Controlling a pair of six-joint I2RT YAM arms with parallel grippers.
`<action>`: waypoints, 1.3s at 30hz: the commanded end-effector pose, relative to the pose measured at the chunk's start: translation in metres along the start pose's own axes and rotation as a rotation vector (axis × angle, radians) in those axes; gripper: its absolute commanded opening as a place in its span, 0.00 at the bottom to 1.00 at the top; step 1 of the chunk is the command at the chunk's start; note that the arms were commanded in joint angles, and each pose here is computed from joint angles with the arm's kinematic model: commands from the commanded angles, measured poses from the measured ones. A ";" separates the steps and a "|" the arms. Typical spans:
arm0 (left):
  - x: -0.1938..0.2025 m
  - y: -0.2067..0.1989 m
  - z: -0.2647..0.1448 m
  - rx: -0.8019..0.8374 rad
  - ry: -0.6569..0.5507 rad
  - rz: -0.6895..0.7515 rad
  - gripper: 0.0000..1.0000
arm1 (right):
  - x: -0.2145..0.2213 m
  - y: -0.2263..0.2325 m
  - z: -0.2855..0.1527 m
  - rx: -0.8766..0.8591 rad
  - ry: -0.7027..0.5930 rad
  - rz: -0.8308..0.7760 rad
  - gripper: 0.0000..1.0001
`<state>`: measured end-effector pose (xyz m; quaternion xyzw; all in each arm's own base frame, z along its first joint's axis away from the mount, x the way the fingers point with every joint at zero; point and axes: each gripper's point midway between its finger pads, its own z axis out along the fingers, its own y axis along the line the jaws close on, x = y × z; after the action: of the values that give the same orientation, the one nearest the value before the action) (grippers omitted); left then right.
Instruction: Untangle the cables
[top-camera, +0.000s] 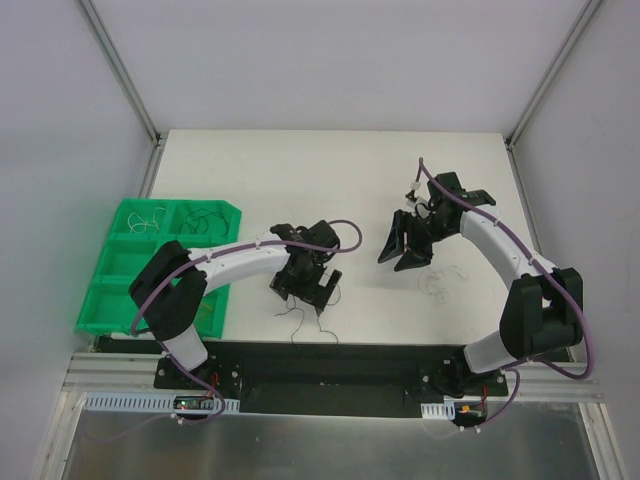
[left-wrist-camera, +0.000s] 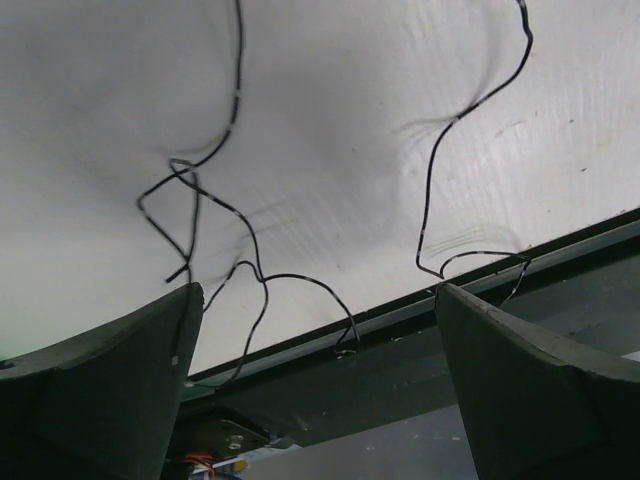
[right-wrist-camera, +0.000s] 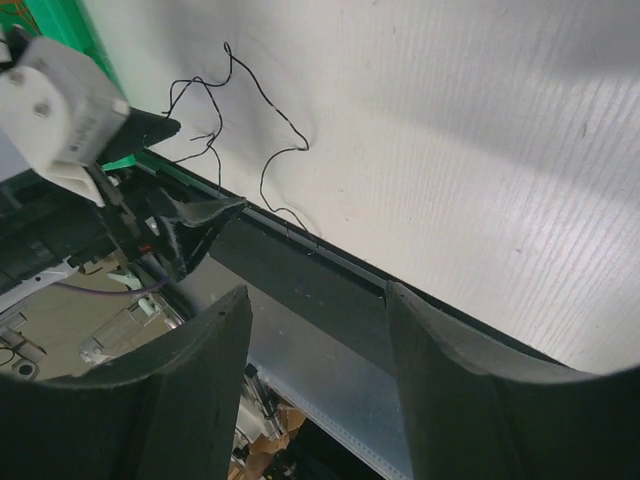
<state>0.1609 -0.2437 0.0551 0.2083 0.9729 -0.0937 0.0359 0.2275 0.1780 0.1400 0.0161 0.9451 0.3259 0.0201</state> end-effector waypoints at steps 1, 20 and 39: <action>0.017 -0.002 0.012 -0.073 0.066 0.074 0.97 | 0.003 0.008 -0.007 -0.034 -0.014 -0.026 0.58; 0.006 0.027 -0.014 -0.271 -0.060 0.043 0.00 | 0.005 0.007 -0.004 -0.040 -0.011 -0.020 0.57; 0.021 0.265 -0.265 -0.726 -0.632 -1.014 0.00 | 0.001 0.006 -0.002 -0.024 0.017 -0.016 0.55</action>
<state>0.2746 -0.0339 0.2711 -0.2105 0.8919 0.0294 0.3991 0.2236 0.1799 0.1369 0.0166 0.9424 0.3338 0.0117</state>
